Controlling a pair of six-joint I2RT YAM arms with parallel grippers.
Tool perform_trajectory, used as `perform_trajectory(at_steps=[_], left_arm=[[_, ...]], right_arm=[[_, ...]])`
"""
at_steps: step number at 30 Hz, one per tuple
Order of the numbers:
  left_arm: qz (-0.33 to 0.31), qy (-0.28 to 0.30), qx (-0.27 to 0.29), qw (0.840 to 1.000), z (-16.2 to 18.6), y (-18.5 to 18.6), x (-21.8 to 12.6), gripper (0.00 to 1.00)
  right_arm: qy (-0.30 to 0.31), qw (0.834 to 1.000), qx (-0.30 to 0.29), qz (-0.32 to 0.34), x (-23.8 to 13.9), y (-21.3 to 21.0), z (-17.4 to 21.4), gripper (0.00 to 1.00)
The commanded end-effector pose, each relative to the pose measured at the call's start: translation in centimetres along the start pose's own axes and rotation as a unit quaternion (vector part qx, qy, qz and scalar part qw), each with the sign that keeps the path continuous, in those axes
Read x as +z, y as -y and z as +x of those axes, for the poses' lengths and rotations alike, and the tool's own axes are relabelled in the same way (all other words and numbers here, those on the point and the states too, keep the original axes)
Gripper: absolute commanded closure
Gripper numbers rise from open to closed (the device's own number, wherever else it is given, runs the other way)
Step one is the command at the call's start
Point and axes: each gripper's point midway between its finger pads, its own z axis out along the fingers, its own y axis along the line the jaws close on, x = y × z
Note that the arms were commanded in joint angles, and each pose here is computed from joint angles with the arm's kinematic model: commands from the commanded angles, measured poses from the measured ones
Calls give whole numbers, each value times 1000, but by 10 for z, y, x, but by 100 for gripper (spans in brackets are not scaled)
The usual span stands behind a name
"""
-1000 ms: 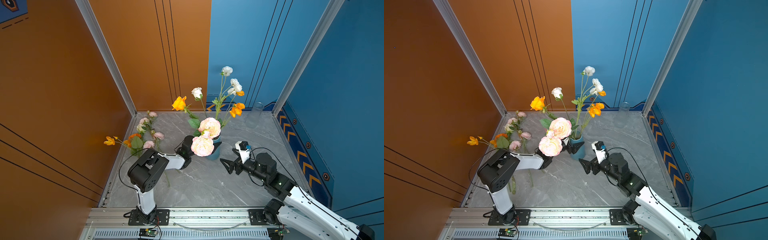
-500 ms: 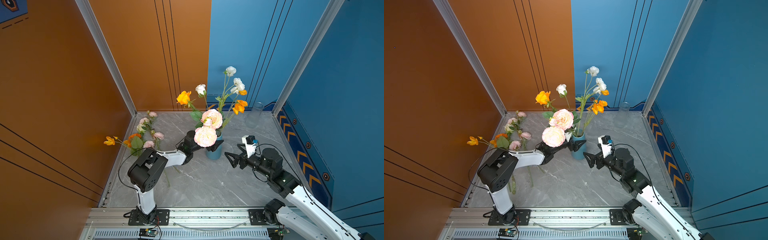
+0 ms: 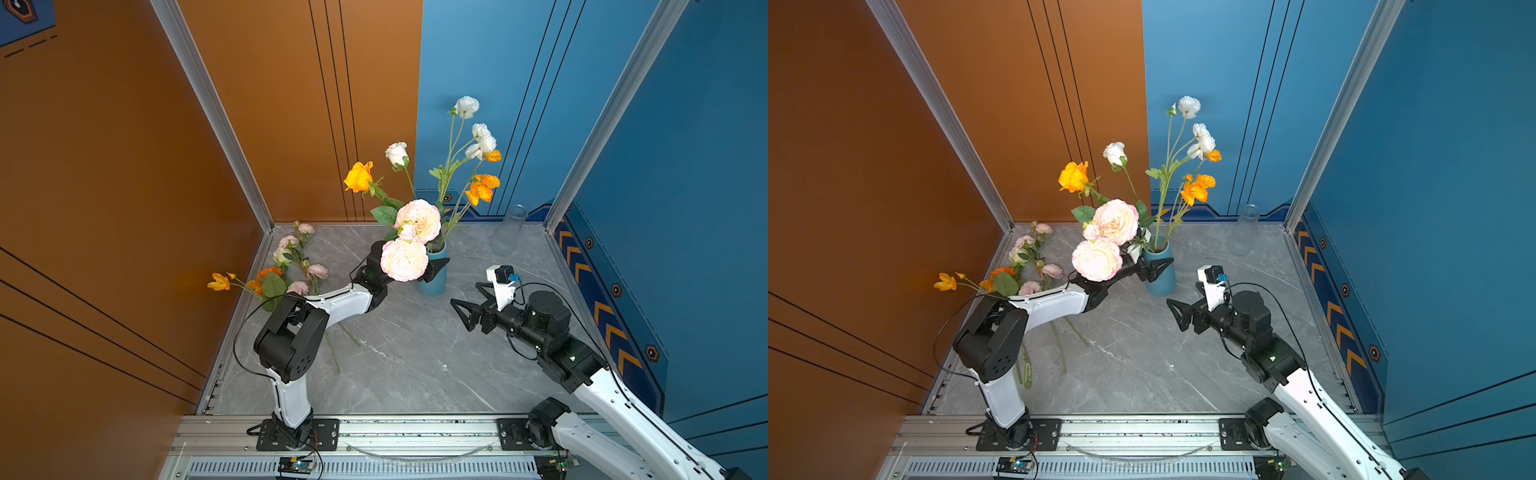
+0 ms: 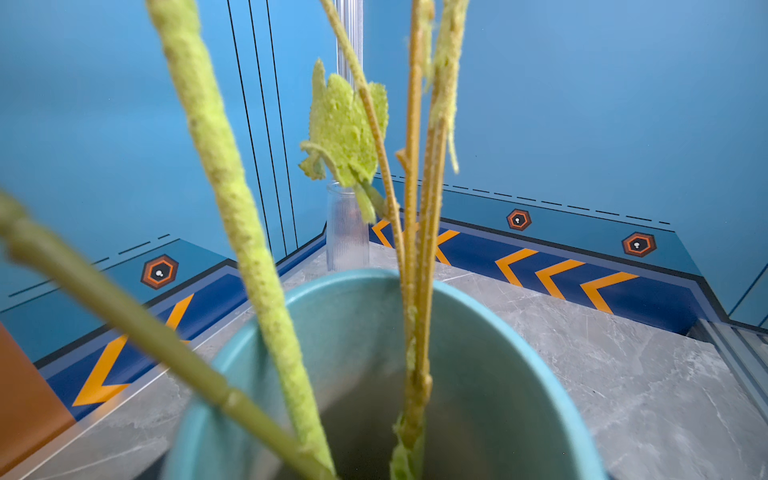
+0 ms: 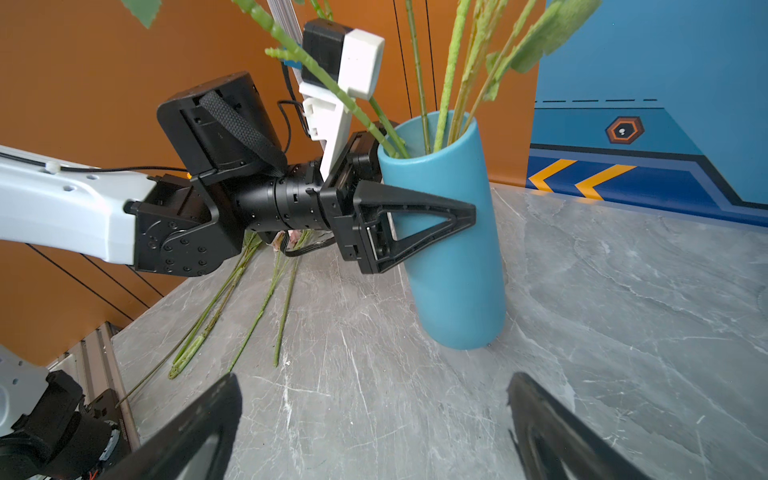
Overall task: Arrange the flowers into the vase
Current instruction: 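Slide the teal vase farther from the robot with the left gripper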
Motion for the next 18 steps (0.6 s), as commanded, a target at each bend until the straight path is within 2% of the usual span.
perform_trajectory(at_steps=[1,18], left_arm=[[11,108,71,992,-81,-4,-1,59],[18,123,78,989,-93,-68,44,59]], right_arm=[[2,1000,-9,-7,0,-2,-14,0],[-3,1000,-6,-5,23,18,-49,0]])
